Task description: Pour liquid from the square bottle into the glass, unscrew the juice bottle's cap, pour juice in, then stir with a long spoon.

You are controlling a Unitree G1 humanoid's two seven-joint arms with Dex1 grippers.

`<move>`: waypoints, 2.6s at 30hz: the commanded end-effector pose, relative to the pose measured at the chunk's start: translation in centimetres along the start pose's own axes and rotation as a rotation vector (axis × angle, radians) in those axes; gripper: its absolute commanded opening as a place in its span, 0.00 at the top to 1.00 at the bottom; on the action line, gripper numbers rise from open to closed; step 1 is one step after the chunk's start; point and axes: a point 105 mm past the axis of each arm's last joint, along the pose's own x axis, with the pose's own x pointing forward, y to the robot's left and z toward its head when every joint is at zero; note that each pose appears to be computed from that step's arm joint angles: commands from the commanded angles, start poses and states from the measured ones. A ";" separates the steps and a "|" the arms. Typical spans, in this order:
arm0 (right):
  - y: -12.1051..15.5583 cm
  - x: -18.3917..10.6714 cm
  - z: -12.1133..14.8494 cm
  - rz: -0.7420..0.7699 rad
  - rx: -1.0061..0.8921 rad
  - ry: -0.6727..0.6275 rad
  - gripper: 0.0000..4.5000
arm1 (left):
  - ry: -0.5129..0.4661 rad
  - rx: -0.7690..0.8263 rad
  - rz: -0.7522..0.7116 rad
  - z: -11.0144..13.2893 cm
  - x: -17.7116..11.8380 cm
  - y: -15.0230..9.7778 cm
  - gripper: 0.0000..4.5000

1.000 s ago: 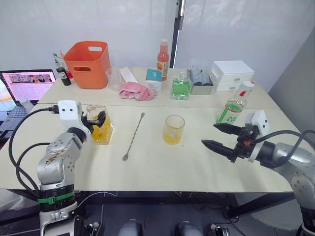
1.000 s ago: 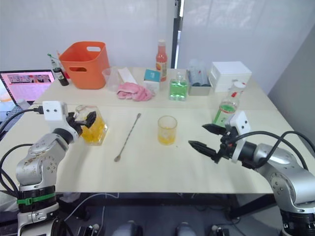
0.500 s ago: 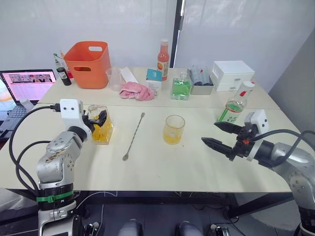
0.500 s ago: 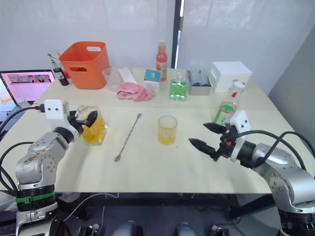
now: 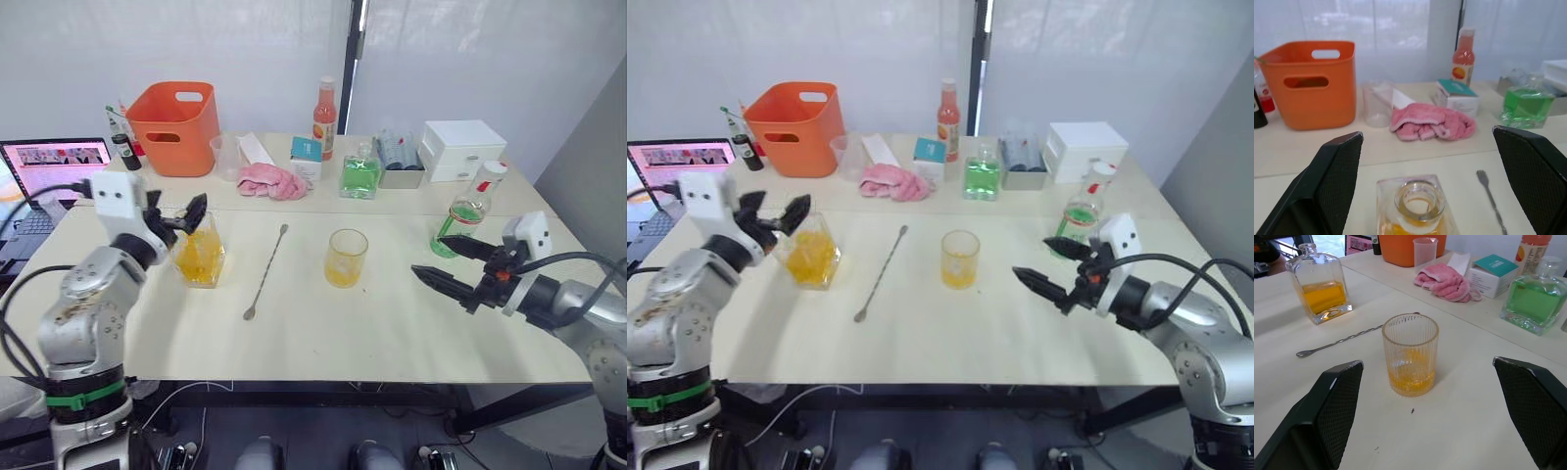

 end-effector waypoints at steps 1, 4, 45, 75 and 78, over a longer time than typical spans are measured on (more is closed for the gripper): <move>-1.7 -1.9 1.0 -0.081 -0.034 -0.017 0.00 | 0.003 -0.048 -0.106 1.1 -2.7 0.7 0.00; -3.2 -3.3 0.5 -0.167 -0.035 0.010 0.00 | 0.060 -0.078 -0.186 0.5 -5.6 2.0 0.00; -7.2 -4.9 -2.1 -0.614 -0.024 0.033 0.00 | 0.228 -0.049 -0.468 -8.9 -10.9 0.4 0.00; -15.6 4.9 2.3 -0.656 0.096 -0.137 0.00 | 0.099 -0.150 -0.953 -2.9 -6.3 -13.9 0.00; -15.9 5.1 2.4 -0.658 0.094 -0.143 0.05 | 0.097 -0.149 -0.949 -2.8 -6.3 -13.8 0.00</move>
